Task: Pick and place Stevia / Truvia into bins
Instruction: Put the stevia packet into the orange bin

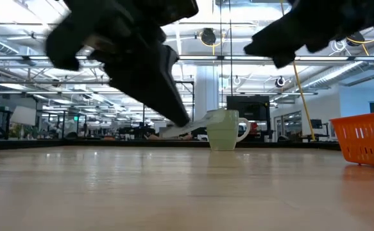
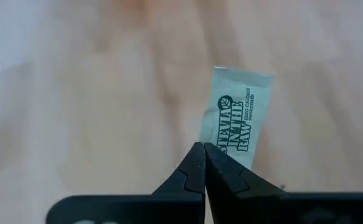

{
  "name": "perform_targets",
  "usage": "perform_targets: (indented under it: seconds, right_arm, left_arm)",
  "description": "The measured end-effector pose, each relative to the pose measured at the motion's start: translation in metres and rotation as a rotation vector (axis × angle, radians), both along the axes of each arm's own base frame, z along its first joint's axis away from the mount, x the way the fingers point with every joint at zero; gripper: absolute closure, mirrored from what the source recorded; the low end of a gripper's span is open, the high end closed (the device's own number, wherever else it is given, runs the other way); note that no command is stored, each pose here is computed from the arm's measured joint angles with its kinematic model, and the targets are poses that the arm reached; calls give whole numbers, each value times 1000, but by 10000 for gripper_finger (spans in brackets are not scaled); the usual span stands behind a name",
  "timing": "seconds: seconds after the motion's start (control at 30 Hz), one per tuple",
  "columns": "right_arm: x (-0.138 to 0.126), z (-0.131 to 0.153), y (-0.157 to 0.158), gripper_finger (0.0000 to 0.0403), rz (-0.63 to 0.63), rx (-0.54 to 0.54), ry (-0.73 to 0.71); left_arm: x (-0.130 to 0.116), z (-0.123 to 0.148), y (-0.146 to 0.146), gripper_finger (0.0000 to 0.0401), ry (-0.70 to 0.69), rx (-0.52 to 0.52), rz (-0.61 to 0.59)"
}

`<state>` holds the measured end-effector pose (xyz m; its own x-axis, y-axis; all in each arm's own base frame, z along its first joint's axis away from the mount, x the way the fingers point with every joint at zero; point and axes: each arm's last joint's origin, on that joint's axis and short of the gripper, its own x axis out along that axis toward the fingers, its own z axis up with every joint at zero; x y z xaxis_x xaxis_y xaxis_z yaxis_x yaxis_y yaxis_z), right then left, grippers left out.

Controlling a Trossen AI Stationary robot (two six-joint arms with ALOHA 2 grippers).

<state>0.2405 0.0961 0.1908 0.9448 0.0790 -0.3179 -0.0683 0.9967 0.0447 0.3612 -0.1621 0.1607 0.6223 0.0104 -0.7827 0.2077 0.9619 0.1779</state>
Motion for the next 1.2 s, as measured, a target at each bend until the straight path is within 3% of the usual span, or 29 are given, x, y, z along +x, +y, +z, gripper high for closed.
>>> perform_targets:
  seconds: [0.13, 0.33, 0.47, 0.87, 1.2]
  right_arm:
    - [13, -15, -3, 242, -82, 103, 1]
    - [24, -31, -18, 235, -316, 421, 24]
    - [26, -39, -17, 238, -306, 506, 73]
    - [24, -45, -18, 251, -374, 609, 123]
    - [23, -44, -17, 267, -396, 600, 107]
  left_arm:
    - [4, 1, 11, 396, -27, 100, 33]
    - [8, 4, 21, 396, -70, 214, 74]
    - [9, 6, 23, 398, -96, 320, 104]
    - [18, 14, 32, 397, -193, 462, 166]
    - [26, 22, 33, 397, -277, 468, 157]
